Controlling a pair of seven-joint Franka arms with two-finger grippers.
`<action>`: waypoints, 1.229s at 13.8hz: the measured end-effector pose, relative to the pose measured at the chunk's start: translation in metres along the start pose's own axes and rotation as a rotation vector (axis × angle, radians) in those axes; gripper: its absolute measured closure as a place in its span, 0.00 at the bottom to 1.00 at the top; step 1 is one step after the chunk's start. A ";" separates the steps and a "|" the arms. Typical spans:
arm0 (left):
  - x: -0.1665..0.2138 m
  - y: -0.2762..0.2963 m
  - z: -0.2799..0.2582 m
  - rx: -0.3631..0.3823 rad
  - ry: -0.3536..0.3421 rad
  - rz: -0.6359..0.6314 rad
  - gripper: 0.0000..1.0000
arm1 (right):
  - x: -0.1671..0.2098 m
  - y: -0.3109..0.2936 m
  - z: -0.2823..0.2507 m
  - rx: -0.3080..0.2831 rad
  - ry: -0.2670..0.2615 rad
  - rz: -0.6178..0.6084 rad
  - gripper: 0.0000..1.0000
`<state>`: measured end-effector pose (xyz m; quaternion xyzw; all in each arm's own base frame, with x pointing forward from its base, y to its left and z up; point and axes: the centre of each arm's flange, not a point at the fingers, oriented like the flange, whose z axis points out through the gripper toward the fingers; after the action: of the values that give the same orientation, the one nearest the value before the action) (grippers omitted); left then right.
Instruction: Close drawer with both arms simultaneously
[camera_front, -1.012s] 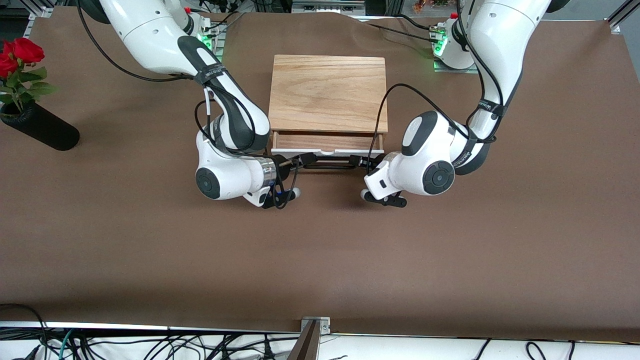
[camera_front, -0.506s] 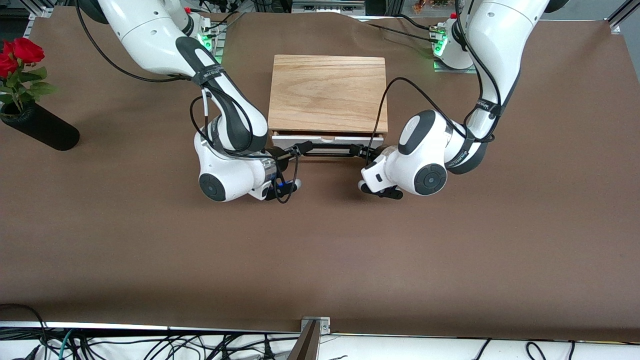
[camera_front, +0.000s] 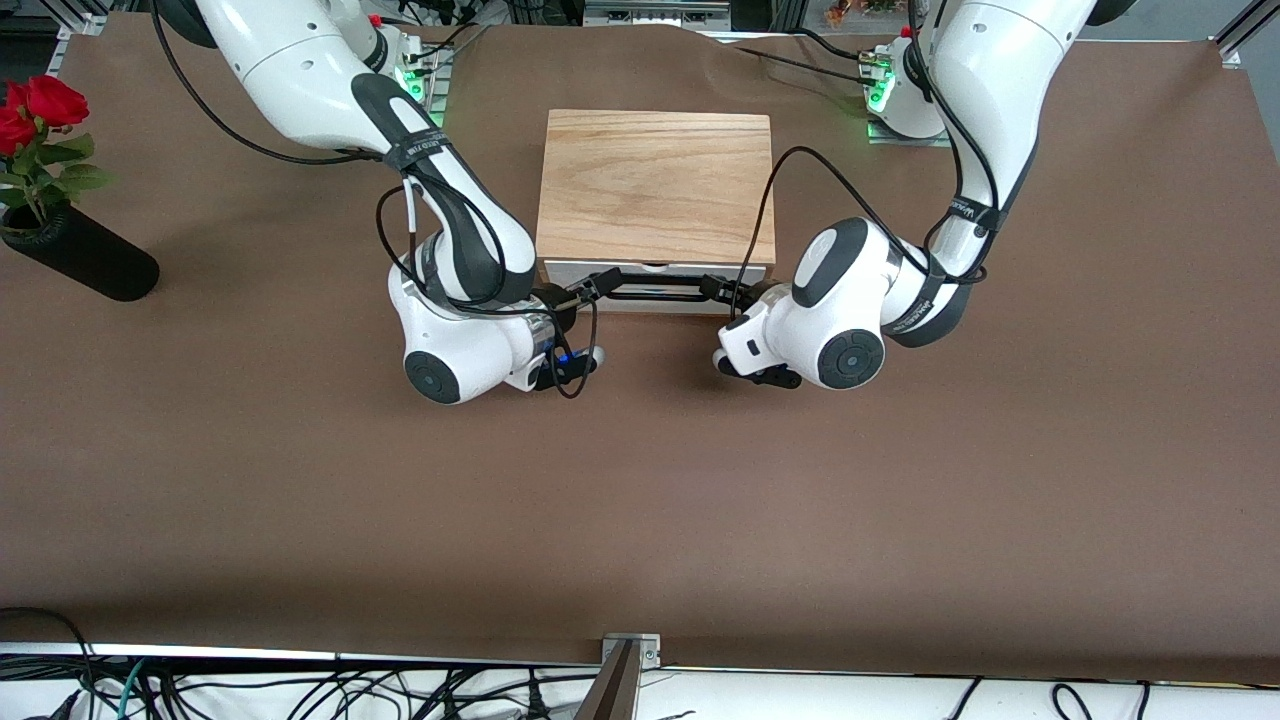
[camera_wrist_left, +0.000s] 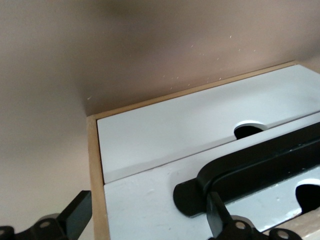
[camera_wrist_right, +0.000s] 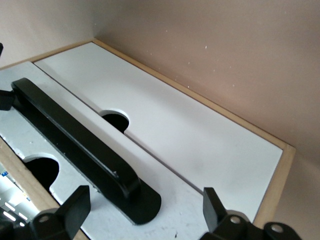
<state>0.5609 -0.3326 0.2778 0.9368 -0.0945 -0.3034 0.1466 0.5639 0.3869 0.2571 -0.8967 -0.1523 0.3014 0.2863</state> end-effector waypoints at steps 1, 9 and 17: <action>0.000 -0.003 0.001 0.001 -0.006 -0.005 0.00 | 0.000 0.000 0.000 0.000 -0.002 0.000 0.00; 0.001 -0.017 -0.008 0.006 0.002 -0.022 0.00 | 0.001 -0.002 -0.004 0.000 0.013 -0.024 0.00; -0.030 -0.071 -0.150 0.017 0.206 -0.063 0.00 | 0.020 -0.010 -0.101 -0.095 0.342 -0.148 0.00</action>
<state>0.6323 -0.2257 0.3866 0.9667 -0.0519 -0.2093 0.1378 0.6420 0.3610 0.3206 -0.9336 -0.1813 0.1153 0.2866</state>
